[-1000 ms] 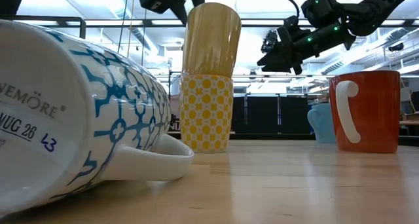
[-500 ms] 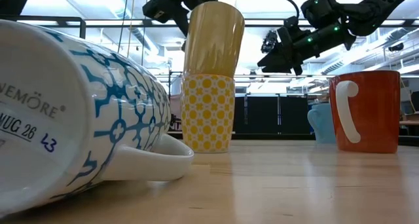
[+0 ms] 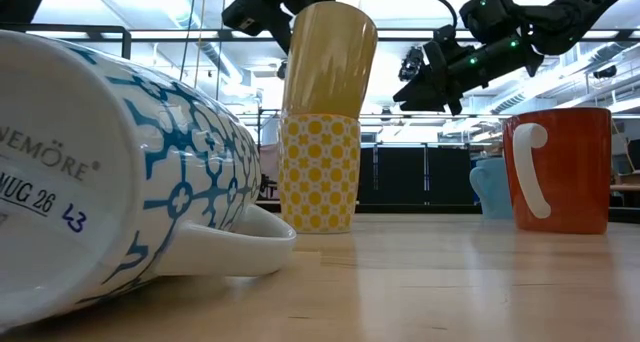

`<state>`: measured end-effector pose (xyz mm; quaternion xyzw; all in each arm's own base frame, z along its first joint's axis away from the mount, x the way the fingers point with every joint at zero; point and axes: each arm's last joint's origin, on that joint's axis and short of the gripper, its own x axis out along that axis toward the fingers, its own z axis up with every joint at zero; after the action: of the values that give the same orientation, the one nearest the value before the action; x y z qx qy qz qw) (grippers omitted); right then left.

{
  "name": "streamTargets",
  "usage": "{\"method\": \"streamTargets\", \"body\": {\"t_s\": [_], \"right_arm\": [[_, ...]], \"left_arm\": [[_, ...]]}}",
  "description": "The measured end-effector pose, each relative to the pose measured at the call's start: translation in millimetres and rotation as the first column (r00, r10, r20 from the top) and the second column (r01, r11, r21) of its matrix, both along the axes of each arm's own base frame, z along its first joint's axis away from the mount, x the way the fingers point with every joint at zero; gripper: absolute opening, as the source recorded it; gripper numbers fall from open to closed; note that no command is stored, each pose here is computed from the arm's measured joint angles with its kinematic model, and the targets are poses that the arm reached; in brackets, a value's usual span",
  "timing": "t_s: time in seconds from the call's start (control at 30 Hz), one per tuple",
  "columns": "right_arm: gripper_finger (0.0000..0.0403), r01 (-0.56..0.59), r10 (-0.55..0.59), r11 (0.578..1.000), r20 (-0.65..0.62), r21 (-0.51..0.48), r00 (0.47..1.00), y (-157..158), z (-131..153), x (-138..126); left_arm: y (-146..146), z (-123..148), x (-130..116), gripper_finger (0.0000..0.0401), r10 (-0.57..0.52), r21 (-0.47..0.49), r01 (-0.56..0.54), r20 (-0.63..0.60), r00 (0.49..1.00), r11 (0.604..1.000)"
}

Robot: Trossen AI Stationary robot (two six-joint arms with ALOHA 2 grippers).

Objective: Place coffee mugs
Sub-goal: Put the yellow mug on the shelf

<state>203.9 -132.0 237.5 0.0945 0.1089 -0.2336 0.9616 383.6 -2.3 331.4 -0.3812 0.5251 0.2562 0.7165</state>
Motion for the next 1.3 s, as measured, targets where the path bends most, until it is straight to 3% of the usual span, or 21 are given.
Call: {"method": "streamTargets", "body": {"t_s": [0.67,1.07,1.3], "right_arm": [[0.0207,0.0,0.0,1.0,0.0,0.0,1.0,0,0,0],[0.0207,0.0,0.0,1.0,0.0,0.0,1.0,0,0,0],[0.0207,0.0,0.0,1.0,0.0,0.0,1.0,0,0,0]], "left_arm": [[1,0,-1,0.0034,0.003,0.005,-0.003,-0.009,1.0,1.0],[1,2,-1,0.0028,0.009,0.0,-0.009,0.006,1.0,1.0],[2,31,-4,0.0027,-0.01,0.006,0.01,0.088,0.996,1.0]]}}
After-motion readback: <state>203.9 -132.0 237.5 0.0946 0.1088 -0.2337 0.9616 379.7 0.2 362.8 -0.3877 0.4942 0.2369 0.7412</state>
